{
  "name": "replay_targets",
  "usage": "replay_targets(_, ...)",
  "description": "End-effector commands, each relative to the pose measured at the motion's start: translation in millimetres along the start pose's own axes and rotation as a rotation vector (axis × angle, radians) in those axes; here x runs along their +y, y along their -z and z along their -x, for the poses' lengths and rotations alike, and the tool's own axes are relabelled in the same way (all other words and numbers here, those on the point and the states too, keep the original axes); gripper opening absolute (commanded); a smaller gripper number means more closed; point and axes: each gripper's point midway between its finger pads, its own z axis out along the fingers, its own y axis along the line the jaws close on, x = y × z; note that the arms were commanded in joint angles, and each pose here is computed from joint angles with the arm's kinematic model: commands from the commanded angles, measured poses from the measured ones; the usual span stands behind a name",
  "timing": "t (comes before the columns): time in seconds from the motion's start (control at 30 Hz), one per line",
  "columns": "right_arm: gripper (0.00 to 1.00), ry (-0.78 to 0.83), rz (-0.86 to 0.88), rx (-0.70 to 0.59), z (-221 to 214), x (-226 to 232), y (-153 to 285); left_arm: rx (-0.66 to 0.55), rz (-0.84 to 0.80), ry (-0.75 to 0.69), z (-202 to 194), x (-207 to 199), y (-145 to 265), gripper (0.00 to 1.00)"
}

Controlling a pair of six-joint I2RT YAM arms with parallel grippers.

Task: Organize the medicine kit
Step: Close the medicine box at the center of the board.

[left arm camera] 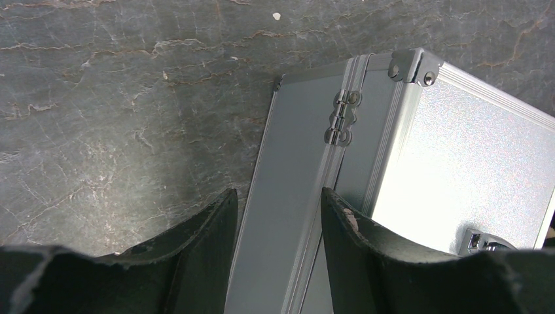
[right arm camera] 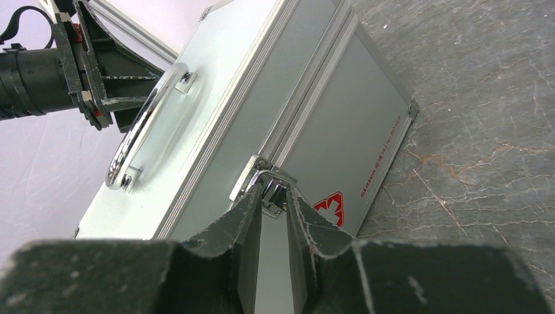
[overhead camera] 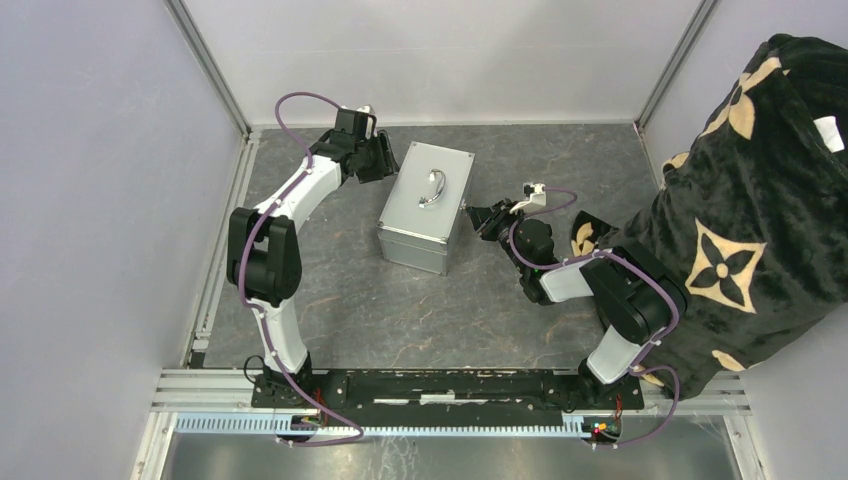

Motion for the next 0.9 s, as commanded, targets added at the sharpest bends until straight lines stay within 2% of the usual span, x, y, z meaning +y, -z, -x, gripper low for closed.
replay_targets(0.0,0.26,0.006,0.086,-0.039,15,26,1,-0.01,-0.083,-0.057,0,-26,12,0.56)
replay_targets(0.43,0.27,0.007,0.086,-0.035,14,26,1,-0.008,-0.083,-0.055,0,-25,11,0.56)
replay_targets(0.87,0.27,0.032,0.0,-0.027,11,8,3,-0.012,-0.082,-0.059,1,-26,12,0.56)
